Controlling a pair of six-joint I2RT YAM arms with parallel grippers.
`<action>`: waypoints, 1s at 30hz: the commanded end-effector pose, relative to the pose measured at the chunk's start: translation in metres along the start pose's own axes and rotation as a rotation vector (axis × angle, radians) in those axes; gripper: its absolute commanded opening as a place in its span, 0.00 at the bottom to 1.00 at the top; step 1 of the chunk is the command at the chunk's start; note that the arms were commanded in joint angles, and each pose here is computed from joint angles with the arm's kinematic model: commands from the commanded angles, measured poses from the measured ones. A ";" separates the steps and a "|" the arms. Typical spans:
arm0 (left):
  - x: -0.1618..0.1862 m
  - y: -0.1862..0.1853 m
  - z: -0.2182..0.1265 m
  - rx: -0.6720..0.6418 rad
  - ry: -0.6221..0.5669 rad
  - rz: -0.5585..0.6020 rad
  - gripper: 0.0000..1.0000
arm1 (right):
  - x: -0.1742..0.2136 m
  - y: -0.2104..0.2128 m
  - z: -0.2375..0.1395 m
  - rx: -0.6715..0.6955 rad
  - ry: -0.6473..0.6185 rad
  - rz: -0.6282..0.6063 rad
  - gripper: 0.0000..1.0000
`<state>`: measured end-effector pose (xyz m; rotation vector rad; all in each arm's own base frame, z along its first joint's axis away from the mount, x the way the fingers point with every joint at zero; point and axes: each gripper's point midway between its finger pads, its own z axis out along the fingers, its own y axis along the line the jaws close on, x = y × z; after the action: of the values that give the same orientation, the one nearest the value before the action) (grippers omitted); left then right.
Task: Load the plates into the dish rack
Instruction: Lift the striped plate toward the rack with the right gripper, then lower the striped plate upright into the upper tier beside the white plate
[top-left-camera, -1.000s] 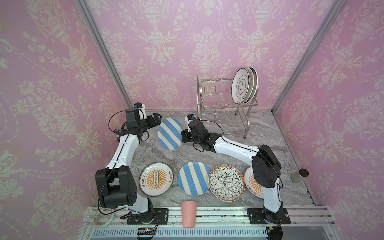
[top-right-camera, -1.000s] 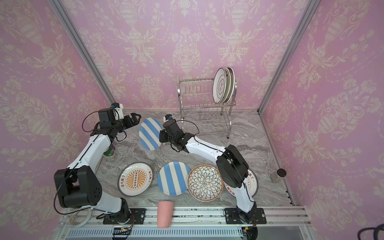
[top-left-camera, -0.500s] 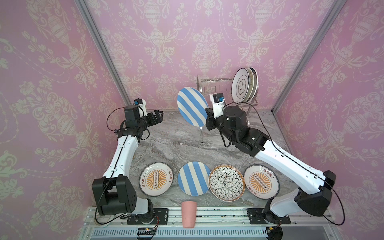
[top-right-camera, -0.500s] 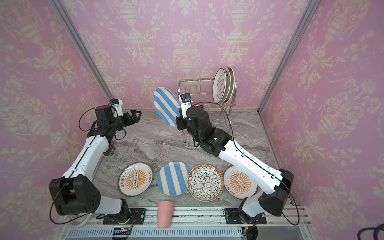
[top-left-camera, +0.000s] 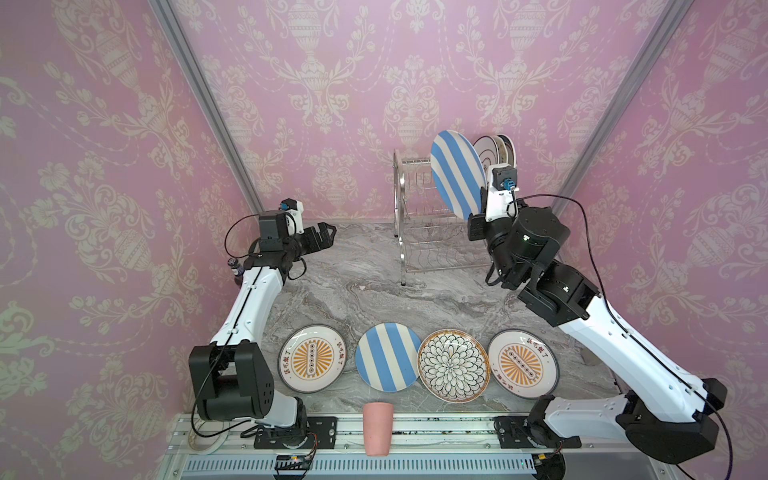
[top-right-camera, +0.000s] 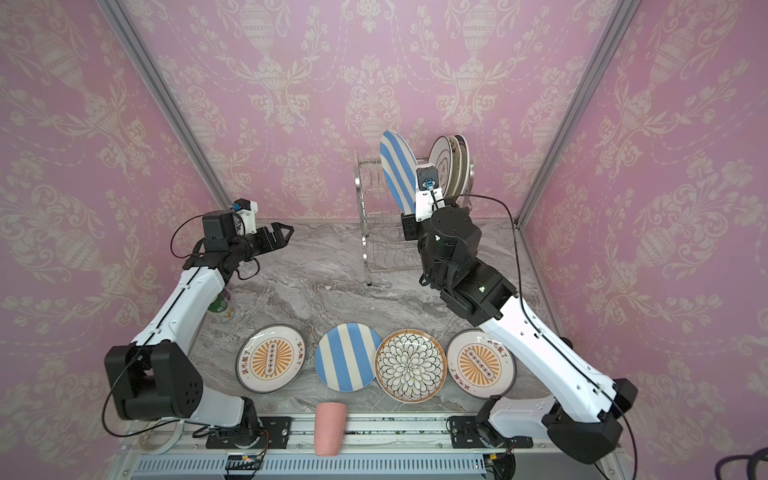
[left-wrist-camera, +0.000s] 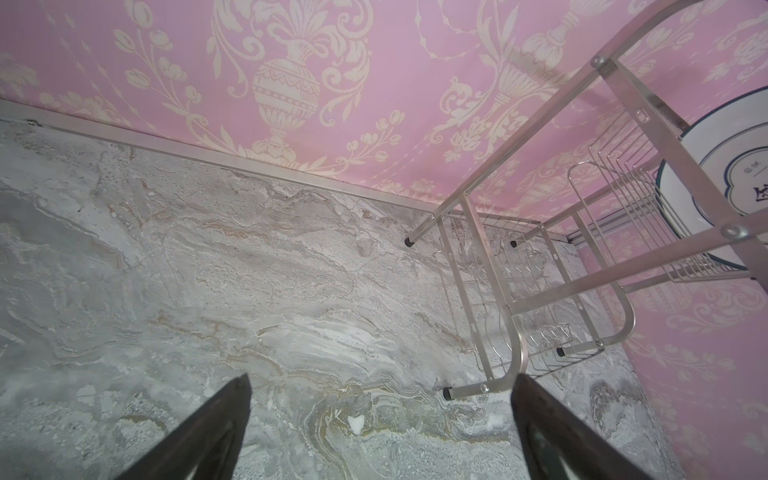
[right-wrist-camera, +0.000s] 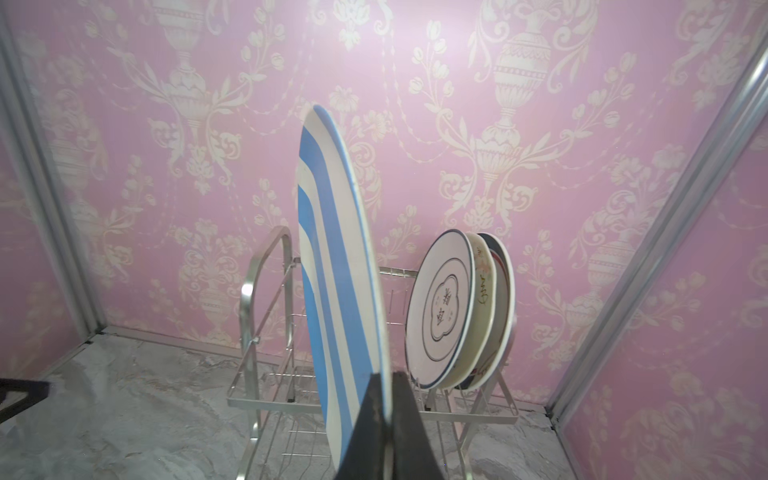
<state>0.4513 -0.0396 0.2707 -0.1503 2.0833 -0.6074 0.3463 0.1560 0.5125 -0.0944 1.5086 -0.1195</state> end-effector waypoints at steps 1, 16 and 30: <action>0.006 -0.014 0.001 0.034 0.046 0.054 0.99 | -0.016 -0.036 0.020 0.147 -0.038 0.030 0.00; 0.009 -0.015 0.000 0.016 0.055 0.083 0.99 | 0.035 -0.047 0.123 0.229 0.064 0.091 0.00; 0.009 -0.015 0.000 0.025 0.040 0.089 0.99 | 0.074 -0.046 0.151 0.246 0.130 0.113 0.00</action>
<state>0.4439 -0.0541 0.2627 -0.0775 2.1324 -0.6030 0.5029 0.1012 0.4309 0.1366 1.6836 -0.2882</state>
